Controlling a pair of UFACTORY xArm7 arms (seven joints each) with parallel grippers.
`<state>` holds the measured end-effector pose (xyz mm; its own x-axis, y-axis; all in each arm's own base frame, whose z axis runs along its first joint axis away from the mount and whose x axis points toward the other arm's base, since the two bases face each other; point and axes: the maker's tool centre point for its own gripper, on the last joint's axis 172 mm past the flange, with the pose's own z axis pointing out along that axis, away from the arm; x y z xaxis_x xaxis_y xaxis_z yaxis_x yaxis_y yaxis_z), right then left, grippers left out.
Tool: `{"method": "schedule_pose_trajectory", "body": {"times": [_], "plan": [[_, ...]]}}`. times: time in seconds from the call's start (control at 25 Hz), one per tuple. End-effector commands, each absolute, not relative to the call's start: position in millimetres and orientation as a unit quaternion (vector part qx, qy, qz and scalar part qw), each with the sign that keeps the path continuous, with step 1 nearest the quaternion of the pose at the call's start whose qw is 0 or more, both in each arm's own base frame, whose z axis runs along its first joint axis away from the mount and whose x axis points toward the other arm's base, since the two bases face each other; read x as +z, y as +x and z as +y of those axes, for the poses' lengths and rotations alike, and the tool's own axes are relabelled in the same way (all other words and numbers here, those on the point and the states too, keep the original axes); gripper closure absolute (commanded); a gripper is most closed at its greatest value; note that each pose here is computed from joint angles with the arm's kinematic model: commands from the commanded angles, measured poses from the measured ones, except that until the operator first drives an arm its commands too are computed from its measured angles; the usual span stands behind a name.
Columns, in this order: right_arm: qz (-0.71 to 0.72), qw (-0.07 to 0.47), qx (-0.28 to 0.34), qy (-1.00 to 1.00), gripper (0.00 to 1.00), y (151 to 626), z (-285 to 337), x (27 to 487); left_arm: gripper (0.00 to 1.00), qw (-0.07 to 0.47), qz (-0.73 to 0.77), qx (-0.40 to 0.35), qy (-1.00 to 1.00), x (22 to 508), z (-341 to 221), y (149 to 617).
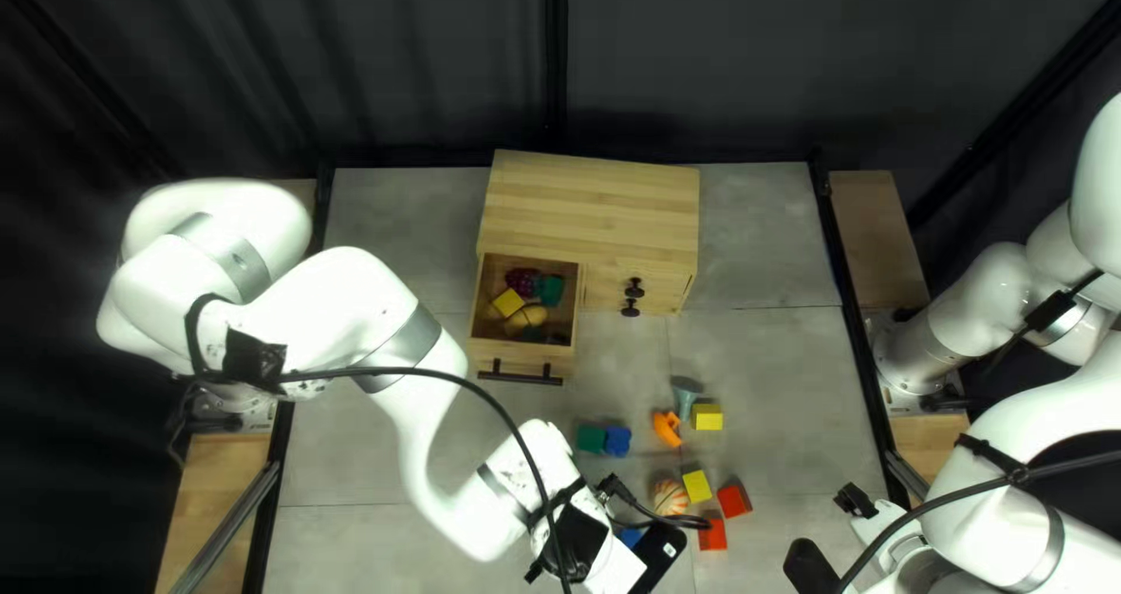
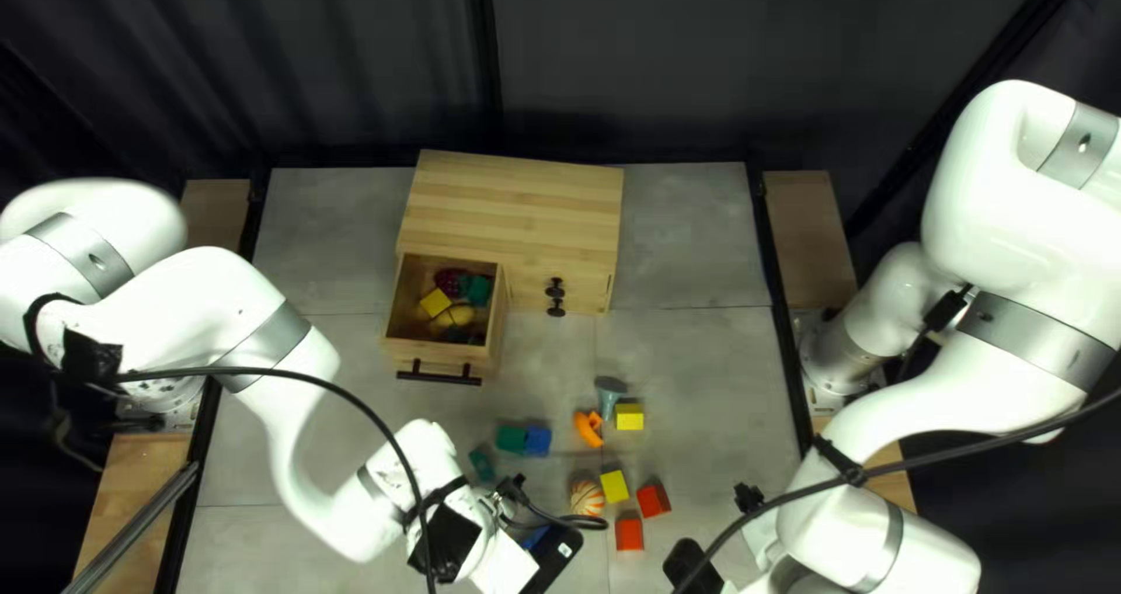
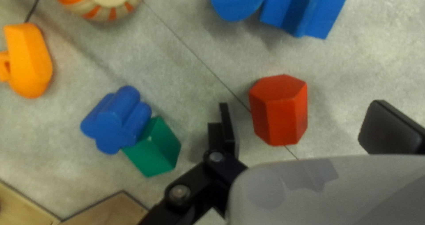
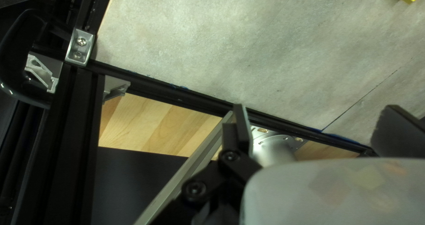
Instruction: Open drawers and place objects into drawer and close
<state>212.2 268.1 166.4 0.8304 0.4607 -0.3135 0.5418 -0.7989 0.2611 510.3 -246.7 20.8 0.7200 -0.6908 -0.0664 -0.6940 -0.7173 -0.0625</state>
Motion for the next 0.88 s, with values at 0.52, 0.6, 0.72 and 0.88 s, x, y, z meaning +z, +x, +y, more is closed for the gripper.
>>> {"method": "schedule_pose_trajectory", "body": {"times": [0.52, 0.6, 0.72, 0.88], "plan": [[0.266, 0.172, -0.118, 0.941, 0.0, 212, 268, 166, 0.94, 0.028, 0.367, 0.027, -0.929, 18, -242, 504], [0.266, 0.172, -0.118, 0.941, 0.0, 212, 268, 166, 0.97, 0.029, 0.367, 0.027, -0.929, 23, -242, 503], [0.266, 0.172, -0.118, 0.941, 0.0, 212, 268, 166, 1.0, 0.037, 0.365, 0.025, -0.93, 50, -239, 498], [0.266, 0.172, -0.118, 0.941, 0.0, 212, 268, 166, 1.0, 0.053, 0.36, 0.02, -0.931, 90, -235, 492]]}}
